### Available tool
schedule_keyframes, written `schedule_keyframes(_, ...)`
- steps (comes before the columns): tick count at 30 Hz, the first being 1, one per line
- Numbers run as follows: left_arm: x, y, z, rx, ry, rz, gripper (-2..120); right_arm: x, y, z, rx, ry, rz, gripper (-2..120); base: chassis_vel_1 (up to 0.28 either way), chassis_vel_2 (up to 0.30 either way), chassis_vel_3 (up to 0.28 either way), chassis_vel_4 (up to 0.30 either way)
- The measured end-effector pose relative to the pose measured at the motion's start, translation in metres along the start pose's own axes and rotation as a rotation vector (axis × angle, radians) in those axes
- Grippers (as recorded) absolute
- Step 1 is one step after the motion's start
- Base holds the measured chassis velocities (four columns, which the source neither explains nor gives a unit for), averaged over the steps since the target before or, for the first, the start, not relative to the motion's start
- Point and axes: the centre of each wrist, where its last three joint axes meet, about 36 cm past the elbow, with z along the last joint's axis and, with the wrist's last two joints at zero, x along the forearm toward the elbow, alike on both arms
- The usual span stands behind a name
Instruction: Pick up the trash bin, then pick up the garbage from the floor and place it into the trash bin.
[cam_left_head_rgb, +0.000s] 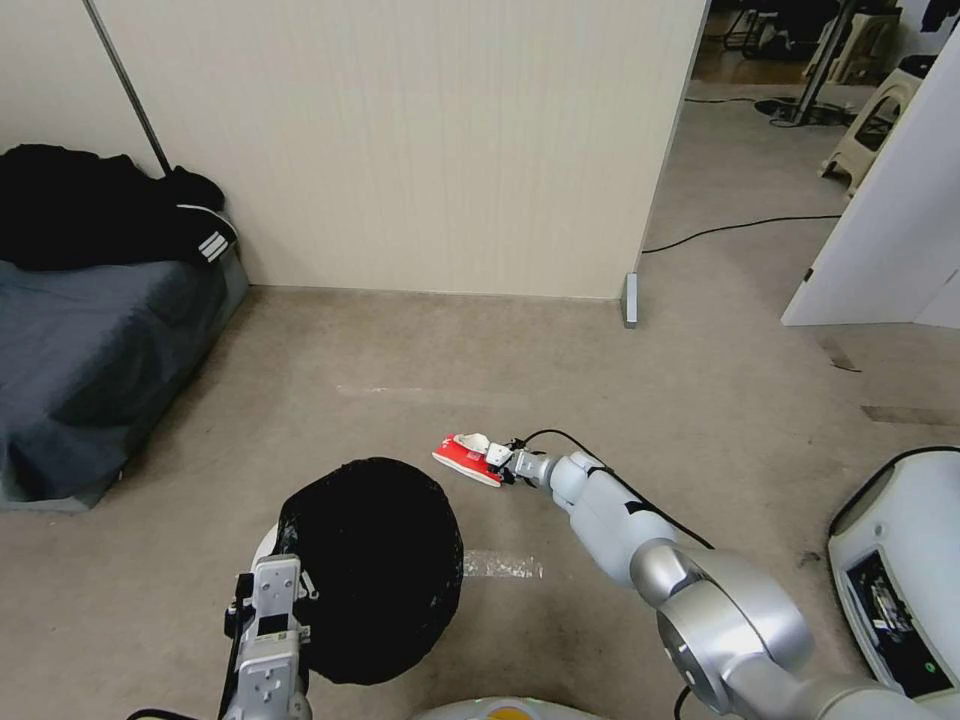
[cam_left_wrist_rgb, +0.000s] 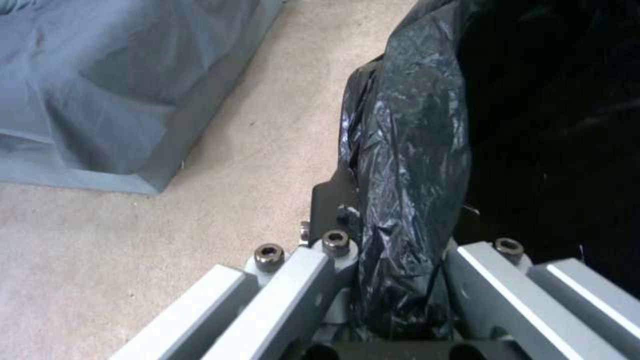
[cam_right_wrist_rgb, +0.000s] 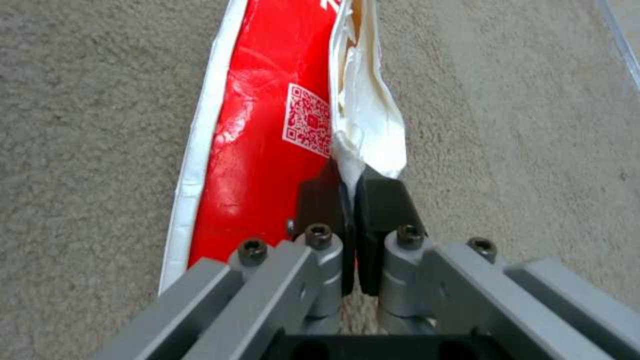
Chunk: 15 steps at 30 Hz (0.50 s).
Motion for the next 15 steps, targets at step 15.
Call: schedule_keyframes(15,-0.011,0.008,0.001,0.007,0.003,-0.004,1,0.003,0.003,-0.043,-0.056,-0.232,0.147,0,0.0,0.0,0.0,0.0)
